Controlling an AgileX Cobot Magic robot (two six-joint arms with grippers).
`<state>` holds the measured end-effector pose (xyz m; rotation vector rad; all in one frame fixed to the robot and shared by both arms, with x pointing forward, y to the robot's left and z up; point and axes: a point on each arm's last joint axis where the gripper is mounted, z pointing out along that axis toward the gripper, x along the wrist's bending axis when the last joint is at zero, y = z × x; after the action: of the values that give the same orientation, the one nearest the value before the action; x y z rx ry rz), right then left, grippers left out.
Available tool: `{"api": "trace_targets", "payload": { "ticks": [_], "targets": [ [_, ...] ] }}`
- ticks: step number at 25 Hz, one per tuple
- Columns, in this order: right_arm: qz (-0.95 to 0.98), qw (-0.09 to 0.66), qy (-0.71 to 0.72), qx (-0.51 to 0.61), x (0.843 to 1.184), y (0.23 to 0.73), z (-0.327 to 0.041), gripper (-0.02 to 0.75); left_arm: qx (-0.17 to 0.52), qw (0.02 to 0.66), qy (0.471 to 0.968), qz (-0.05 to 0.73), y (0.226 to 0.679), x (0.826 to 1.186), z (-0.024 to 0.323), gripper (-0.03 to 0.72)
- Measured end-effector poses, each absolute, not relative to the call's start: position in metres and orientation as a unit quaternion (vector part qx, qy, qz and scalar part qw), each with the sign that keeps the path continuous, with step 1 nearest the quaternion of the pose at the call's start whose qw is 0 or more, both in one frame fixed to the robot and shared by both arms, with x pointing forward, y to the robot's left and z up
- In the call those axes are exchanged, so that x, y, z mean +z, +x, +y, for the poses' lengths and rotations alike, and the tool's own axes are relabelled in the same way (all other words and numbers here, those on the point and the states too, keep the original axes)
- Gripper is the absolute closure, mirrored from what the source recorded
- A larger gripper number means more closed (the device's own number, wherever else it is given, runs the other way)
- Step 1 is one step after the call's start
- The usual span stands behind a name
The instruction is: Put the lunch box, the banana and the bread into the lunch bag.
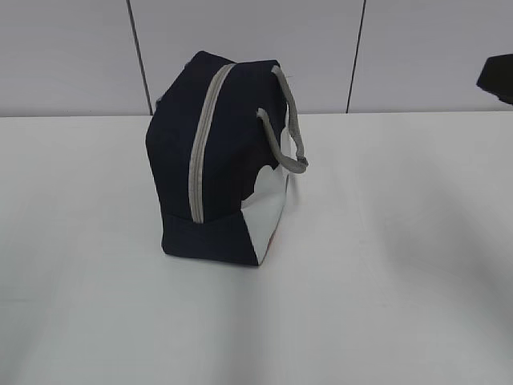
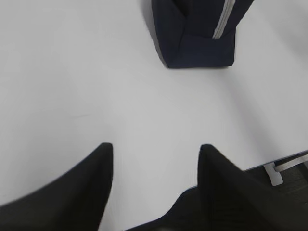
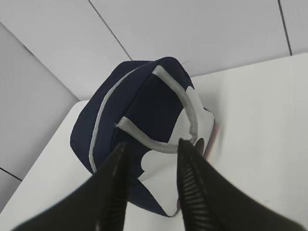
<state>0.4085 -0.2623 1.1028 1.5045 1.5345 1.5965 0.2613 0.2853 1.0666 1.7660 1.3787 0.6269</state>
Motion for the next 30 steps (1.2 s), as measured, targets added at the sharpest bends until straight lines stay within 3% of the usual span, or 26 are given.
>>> {"api": "trace_targets", "payload": {
  "ticks": [8, 19, 30],
  "targets": [
    [0.489, 0.321, 0.587, 0.560, 1.084, 0.388, -0.283, 0.495, 0.249, 0.396, 0.696, 0.544, 0.261, 1.067, 0.285, 0.337],
    [0.503, 0.303, 0.625, 0.514, 1.035, 0.380, -0.284, 0.495, 0.250, 0.398, 0.695, 0.544, 0.262, 1.067, 0.285, 0.400],
    [0.507, 0.341, 0.621, 0.492, 1.033, 0.380, -0.288, 0.495, 0.250, 0.398, 0.695, 0.544, 0.262, 1.067, 0.285, 0.418]
  ]
}}
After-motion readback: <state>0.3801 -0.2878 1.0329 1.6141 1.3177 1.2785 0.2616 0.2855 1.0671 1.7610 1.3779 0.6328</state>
